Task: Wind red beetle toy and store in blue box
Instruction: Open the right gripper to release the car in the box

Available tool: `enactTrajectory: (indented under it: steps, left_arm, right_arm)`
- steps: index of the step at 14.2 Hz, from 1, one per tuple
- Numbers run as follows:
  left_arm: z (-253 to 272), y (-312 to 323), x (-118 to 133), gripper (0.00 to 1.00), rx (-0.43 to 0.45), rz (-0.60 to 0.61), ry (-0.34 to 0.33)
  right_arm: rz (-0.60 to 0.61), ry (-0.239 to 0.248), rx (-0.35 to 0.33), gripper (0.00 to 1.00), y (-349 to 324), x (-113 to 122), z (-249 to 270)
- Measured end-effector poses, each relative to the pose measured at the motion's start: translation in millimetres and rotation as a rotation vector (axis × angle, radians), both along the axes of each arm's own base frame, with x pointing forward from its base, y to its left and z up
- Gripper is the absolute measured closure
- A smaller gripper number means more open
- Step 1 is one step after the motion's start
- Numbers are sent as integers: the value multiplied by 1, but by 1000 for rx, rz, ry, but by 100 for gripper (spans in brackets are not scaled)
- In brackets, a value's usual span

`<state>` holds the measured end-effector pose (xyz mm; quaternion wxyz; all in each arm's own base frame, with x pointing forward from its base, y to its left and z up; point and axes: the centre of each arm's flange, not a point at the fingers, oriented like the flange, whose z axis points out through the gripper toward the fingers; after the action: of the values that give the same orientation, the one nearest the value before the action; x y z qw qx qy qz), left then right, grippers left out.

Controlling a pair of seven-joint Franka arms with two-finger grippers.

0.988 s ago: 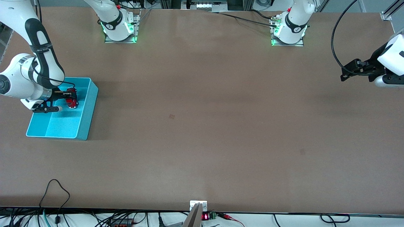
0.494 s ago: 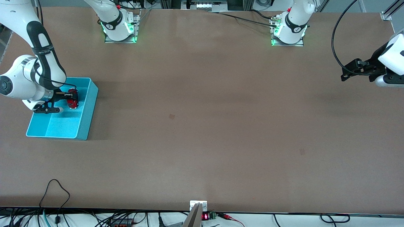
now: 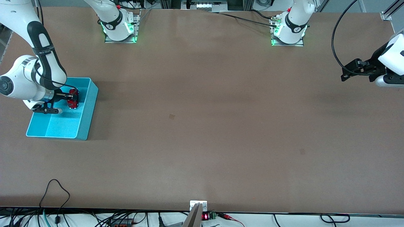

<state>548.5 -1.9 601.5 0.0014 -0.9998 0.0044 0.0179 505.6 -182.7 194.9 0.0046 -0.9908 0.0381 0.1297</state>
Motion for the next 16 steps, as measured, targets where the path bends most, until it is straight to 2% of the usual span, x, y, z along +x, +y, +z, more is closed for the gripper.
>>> enactTrajectory:
  steps: [2, 5, 8, 10, 13, 16]
  left_arm:
    - [0, 0, 0, 0, 0, 0, 0]
    - [0, 0, 0, 0, 0, -1, 0]
    - [0, -1, 0, 0, -3, -1, -1]
    - [0, -1, 0, 0, -3, -2, -1]
    - [0, -1, 0, 0, -4, -2, -1]
    - [0, -2, 0, 0, -4, -4, -1]
  right_arm:
    - [-2, 0, 0, 56, 0, 0, 0]
    - [-11, 18, -3, 48, -1, -3, -11]
    - [-7, 15, -8, 19, -2, 0, -15]
    - [2, 9, -3, 1, -1, 20, 6]
    - [29, 3, 16, 0, 7, 63, 67]
    - [85, -48, -12, 0, 17, 95, 140]
